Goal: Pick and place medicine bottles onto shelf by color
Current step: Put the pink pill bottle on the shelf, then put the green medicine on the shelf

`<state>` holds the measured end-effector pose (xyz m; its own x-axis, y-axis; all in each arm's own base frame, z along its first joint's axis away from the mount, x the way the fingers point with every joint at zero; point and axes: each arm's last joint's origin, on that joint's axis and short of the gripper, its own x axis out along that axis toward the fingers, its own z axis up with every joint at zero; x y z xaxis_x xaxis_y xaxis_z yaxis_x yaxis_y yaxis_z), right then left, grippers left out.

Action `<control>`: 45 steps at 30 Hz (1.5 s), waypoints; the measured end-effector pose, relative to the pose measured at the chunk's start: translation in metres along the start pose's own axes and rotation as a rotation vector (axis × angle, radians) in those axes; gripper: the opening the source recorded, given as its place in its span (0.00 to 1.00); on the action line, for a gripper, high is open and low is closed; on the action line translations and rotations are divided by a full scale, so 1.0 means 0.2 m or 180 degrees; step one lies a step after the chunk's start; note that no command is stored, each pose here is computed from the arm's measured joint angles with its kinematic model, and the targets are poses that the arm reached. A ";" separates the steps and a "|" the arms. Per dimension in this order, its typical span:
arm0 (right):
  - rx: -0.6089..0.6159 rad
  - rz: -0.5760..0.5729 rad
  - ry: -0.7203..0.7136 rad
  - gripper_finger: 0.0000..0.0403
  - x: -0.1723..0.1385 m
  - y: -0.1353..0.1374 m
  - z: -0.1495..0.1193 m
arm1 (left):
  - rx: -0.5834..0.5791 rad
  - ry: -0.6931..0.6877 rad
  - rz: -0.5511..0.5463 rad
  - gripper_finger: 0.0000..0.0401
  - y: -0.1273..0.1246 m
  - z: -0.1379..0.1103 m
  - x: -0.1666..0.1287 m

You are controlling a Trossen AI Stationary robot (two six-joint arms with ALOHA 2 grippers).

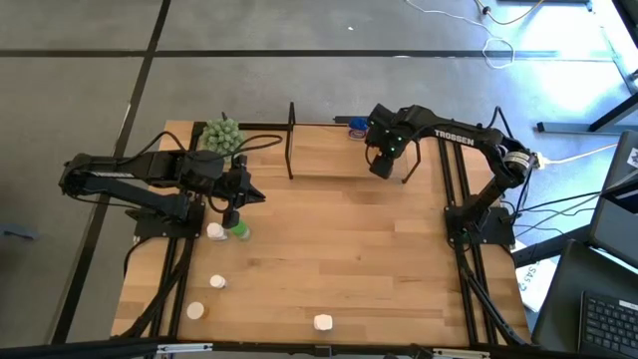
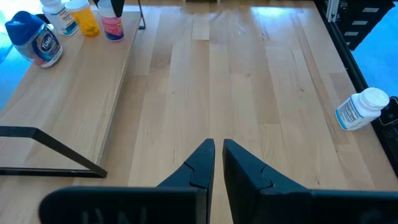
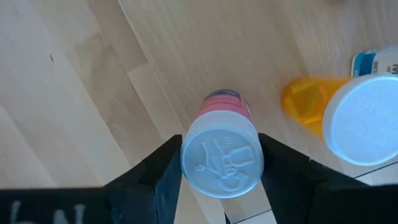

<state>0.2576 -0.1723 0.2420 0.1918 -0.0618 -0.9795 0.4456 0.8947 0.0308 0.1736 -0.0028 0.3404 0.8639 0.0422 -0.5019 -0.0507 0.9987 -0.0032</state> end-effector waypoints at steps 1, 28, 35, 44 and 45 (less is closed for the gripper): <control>0.0055 0.0001 0.0000 0.47 0.00 0.00 0.00 | 0.0000 0.0000 0.0000 0.07 0.00 0.00 0.00; 0.0249 0.0036 0.0115 0.56 0.00 0.00 -0.02 | 0.0000 0.0000 0.0000 0.07 0.00 0.00 0.00; 0.0245 0.0034 0.0103 0.57 -0.01 0.00 -0.02 | 0.0000 0.0000 -0.0001 0.07 0.00 0.00 0.00; 0.0297 -0.0076 -0.0149 0.57 -0.13 0.00 -0.06 | 0.0000 0.0000 0.0000 0.07 0.00 0.00 0.00; 0.0306 -0.0079 -0.0191 0.57 -0.15 0.01 -0.07 | 0.0000 0.0000 0.0000 0.07 0.00 0.00 0.00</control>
<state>0.2407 -0.1633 0.2696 0.2304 -0.1125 -0.9666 0.5322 0.8462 0.0284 0.1736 -0.0027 0.3404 0.8639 0.0423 -0.5018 -0.0508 0.9987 -0.0032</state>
